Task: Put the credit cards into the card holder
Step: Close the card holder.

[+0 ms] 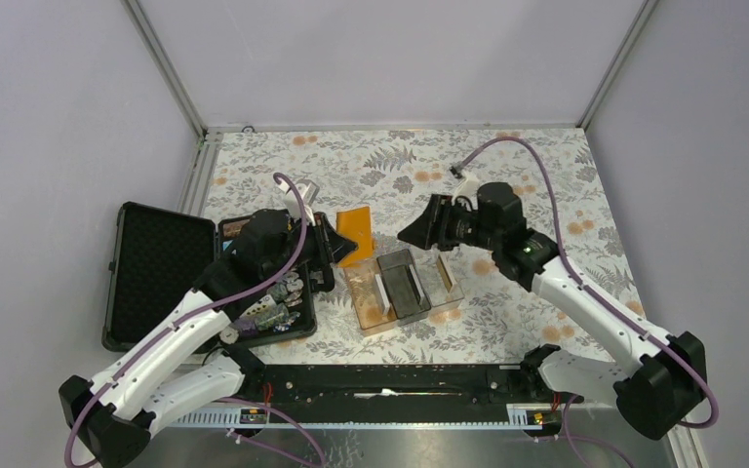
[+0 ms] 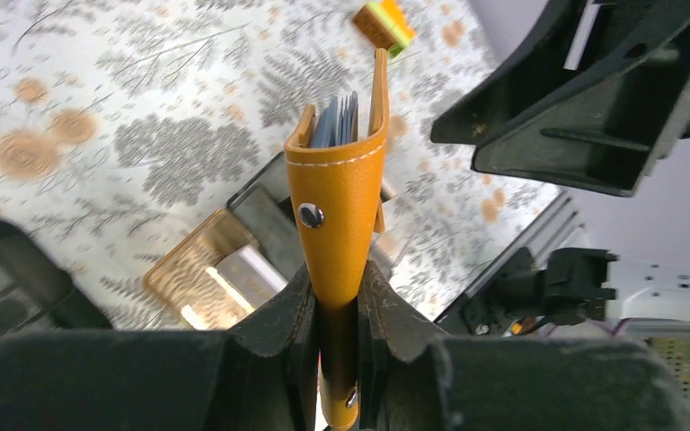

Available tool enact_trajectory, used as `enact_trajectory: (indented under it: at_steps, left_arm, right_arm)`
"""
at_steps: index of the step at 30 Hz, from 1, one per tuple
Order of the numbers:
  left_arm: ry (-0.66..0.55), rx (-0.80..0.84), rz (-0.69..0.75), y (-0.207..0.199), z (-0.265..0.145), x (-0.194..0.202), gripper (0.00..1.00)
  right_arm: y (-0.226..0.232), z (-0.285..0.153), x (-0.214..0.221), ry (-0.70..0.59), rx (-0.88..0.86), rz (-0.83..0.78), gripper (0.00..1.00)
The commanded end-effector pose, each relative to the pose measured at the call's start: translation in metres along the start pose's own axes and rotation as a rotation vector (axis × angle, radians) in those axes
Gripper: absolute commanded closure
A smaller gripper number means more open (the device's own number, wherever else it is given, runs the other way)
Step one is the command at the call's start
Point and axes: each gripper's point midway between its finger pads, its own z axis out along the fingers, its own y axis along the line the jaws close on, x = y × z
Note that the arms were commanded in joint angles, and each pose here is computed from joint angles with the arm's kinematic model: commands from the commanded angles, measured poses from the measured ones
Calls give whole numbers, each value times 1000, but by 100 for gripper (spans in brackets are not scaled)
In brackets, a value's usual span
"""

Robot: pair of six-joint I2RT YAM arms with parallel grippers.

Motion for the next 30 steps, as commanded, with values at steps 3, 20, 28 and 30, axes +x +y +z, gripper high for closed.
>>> enact_trajectory:
  at_steps: [3,20,28,30]
  left_arm:
    - [30,-131,110,19,-11,-6,100]
    - [-4,-162,179,29,-15,-9,100]
    - [-16,-162,188,31,-17,-8,100]
    - [-15,-163,189,31,-17,-8,100]
  right_arm:
    - [24,27,10,-12,-11,12,46]
    - [51,96,48,121,10,-42,61]
    - [25,100,52,134,203,-109,67]
    - [19,100,52,131,239,-118,69]
